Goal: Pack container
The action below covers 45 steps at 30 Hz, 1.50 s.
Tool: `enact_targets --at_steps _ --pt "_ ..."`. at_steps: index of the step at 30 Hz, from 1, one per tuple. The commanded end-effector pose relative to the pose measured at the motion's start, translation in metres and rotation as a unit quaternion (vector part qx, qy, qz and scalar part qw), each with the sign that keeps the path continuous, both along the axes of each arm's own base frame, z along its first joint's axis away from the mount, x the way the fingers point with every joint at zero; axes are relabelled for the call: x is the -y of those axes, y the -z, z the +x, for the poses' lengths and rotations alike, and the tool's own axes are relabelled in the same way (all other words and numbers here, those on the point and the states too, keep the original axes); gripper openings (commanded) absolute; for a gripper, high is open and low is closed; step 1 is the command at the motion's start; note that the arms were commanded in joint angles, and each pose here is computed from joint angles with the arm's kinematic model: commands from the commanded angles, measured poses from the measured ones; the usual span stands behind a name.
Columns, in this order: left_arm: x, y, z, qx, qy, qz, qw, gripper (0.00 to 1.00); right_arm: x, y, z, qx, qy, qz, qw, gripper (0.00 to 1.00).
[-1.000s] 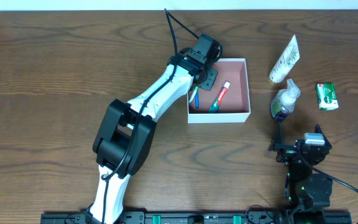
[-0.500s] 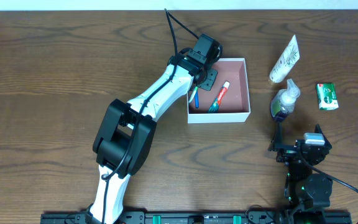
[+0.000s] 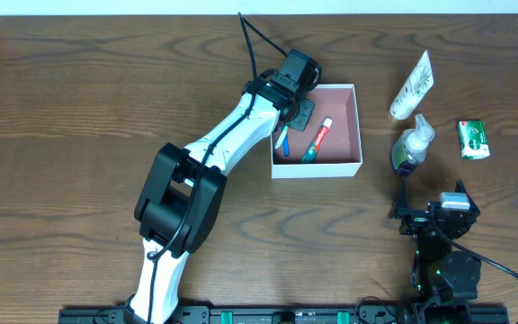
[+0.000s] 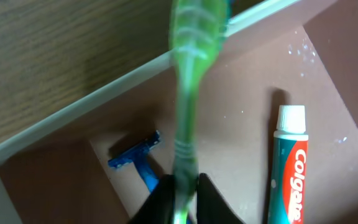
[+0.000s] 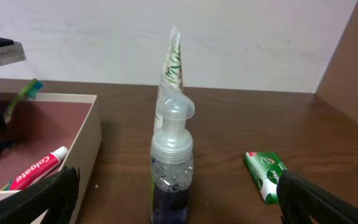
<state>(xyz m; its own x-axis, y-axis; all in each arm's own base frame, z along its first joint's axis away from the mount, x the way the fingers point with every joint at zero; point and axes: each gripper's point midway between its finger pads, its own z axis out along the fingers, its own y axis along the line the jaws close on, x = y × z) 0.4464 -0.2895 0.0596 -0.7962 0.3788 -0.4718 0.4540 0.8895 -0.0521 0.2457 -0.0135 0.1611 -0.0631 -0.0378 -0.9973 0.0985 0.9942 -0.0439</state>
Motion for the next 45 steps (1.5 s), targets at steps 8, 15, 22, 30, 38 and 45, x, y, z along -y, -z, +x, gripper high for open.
enact_targets --at_steps 8,15,22,30,38,45 --pt "-0.006 0.012 0.0 -0.008 -0.004 0.012 1.0 0.06 -0.004 0.001 0.0 -0.001 -0.008 -0.005 1.0 0.99" --pt "-0.003 0.002 0.005 0.0 -0.004 0.007 1.0 0.06 -0.004 0.001 0.0 -0.001 -0.008 -0.005 1.0 0.99" --pt "-0.001 -0.016 0.008 0.012 -0.004 -0.001 1.0 0.06 -0.004 0.001 0.0 -0.001 -0.008 -0.005 1.0 0.99" --pt "-0.001 -0.018 0.008 0.015 -0.004 -0.003 1.0 0.35 -0.004 0.001 0.0 -0.001 -0.008 -0.005 1.0 0.99" --pt "0.001 -0.015 0.011 0.019 -0.004 -0.005 1.0 0.42 -0.004 0.001 0.0 -0.001 -0.008 -0.005 1.0 0.99" --pt "0.003 -0.016 0.013 0.025 -0.003 -0.009 1.0 0.41 -0.004 0.001 0.0 -0.001 -0.008 -0.005 1.0 0.99"
